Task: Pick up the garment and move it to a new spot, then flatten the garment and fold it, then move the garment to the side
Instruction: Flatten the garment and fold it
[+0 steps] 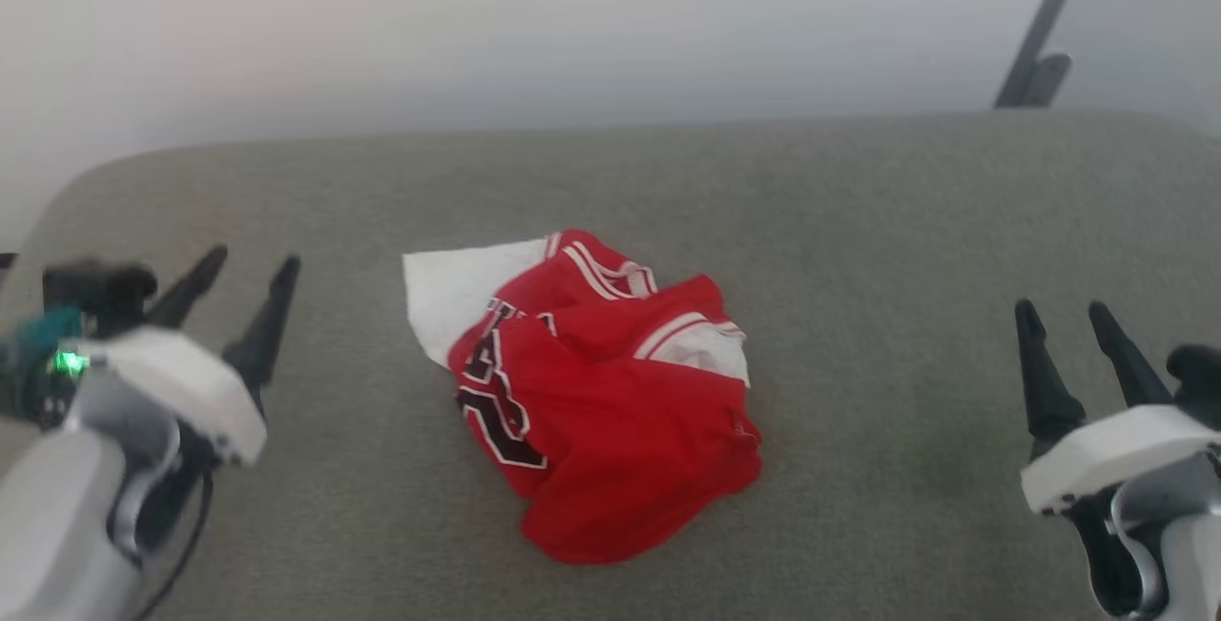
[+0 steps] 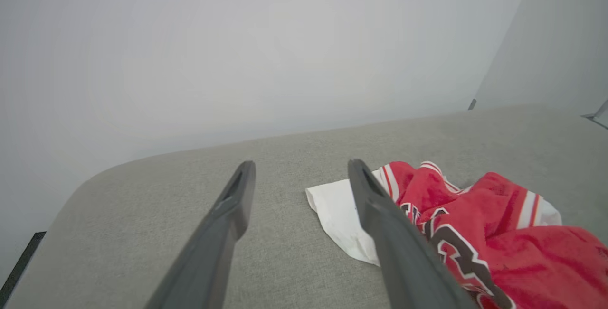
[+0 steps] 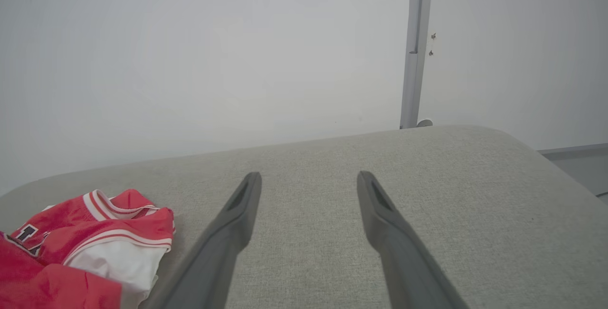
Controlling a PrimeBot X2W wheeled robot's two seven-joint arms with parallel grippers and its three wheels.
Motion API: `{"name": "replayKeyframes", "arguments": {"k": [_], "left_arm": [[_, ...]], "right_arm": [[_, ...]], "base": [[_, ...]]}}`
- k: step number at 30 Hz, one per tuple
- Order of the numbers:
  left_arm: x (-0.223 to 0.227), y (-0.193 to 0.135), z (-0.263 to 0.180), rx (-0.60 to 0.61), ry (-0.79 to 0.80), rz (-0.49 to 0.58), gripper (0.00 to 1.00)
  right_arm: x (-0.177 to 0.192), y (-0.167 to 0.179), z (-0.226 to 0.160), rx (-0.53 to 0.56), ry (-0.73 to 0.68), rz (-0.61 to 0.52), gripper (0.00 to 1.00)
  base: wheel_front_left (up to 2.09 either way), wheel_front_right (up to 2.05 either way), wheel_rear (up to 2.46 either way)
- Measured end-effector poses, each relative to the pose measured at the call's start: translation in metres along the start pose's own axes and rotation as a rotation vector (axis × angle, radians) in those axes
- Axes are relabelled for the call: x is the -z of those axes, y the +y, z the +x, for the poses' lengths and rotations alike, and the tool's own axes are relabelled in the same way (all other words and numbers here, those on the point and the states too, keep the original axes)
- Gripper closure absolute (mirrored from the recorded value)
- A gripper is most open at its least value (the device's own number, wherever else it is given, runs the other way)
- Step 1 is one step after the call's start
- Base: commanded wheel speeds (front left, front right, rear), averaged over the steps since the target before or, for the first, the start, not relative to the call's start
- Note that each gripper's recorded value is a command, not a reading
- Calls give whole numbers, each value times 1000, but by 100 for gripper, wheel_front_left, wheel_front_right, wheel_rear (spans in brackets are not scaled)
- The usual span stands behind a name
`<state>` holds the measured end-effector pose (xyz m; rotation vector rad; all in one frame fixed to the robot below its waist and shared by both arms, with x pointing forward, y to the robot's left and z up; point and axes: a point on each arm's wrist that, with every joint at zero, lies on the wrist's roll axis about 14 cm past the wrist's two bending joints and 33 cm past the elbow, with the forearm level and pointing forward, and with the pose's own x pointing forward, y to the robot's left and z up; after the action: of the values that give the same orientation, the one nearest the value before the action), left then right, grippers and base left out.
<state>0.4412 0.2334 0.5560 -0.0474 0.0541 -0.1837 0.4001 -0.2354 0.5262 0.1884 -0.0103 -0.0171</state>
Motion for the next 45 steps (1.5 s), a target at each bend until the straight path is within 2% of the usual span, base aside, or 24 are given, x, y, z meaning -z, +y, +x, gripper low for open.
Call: {"name": "replayKeyframes", "arguments": {"k": [6, 15, 20, 25, 35, 36, 37, 38, 39, 45], "left_arm": [[9, -15, 57, 67, 111, 13, 0], [67, -23, 108, 97, 377, 30, 0], [126, -30, 126, 113, 608, 44, 0], [166, -41, 133, 128, 755, 34, 0], [192, -40, 143, 74, 944, 20, 2], [193, -41, 143, 69, 958, 15, 26], [193, -41, 143, 63, 966, 8, 87], [193, -41, 143, 60, 973, 2, 87], [194, -41, 143, 57, 981, -13, 100], [195, -39, 142, 36, 1021, -66, 100]], "right_arm": [[8, -18, 3, 48, 16, 1, 0], [26, -39, 8, 110, 47, -2, 0], [43, -50, 12, 139, 85, -6, 0], [56, -56, 17, 152, 112, -15, 0], [69, -57, 29, 143, 143, -33, 0], [68, -58, 31, 143, 142, -35, 0], [68, -58, 31, 142, 141, -36, 0], [69, -58, 32, 141, 143, -37, 0], [70, -58, 32, 141, 145, -37, 0], [71, -55, 39, 131, 140, -35, 0]], "base": [[0, 0, 0], [0, 0, 0], [0, 0, 0], [0, 0, 0], [0, 0, 0], [0, 0, 0], [0, 0, 0], [0, 0, 0], [0, 0, 0], [0, 0, 0]]}}
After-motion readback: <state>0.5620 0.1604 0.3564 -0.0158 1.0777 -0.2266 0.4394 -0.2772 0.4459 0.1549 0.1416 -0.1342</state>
